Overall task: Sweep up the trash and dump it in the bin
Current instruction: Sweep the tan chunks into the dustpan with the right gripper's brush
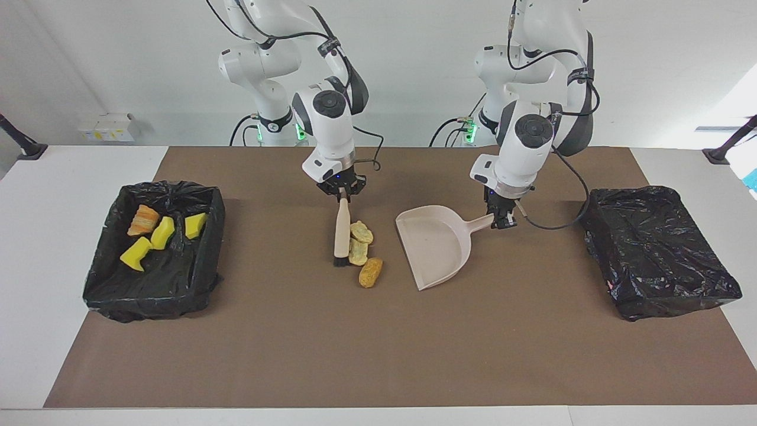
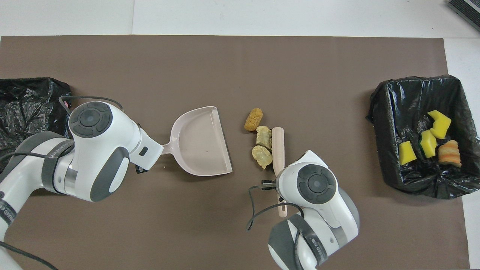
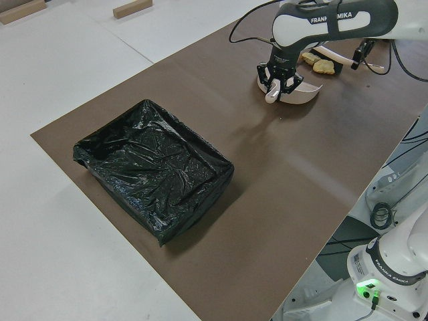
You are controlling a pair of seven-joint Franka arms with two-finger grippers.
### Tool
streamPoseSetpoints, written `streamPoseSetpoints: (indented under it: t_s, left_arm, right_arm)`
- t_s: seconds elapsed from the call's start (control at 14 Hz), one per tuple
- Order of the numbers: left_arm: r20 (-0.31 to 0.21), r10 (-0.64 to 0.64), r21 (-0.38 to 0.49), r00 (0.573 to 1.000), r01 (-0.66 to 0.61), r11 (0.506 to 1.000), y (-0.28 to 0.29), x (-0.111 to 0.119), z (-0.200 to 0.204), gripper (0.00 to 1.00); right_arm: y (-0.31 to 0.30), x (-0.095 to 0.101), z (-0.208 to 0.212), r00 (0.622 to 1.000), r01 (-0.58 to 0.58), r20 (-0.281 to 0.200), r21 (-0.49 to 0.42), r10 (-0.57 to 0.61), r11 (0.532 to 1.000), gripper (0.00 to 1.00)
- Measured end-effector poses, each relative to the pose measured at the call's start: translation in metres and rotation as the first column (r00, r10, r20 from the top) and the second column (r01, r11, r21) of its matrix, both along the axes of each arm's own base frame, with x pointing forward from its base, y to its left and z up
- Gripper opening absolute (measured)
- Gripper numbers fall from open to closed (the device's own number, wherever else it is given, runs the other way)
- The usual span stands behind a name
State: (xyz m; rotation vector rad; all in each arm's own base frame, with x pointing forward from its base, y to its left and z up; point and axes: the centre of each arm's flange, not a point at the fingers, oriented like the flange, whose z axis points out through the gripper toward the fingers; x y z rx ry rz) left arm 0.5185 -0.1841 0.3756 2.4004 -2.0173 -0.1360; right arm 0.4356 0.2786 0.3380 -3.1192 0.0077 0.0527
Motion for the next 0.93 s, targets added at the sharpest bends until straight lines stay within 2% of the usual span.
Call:
streamPoseSetpoints:
  t_s: [0.43,0.72,0.93]
  left_arm:
    - [0.0,0.002,0.0,1.0,-0.002,1.0,0.0,0.0,0.0,0.33]
    - [-0.006,0.014,-0.009,1.0,-0.014,1.0,0.002,0.0,-0.001,0.33]
    - [-0.015,0.046,-0.029,0.999,-0.046,0.999,0.007,0.001,-0.002,0.33]
  right_arm:
    - [0.08,0.0,0.005,0.996,-0.09,0.015,0.048,0.089,0.995,0.25]
    - [0.13,0.002,0.024,0.997,-0.078,0.023,0.121,0.076,0.99,0.25]
    - [0.131,0.013,0.042,0.998,-0.059,-0.011,0.1,0.061,0.993,0.25]
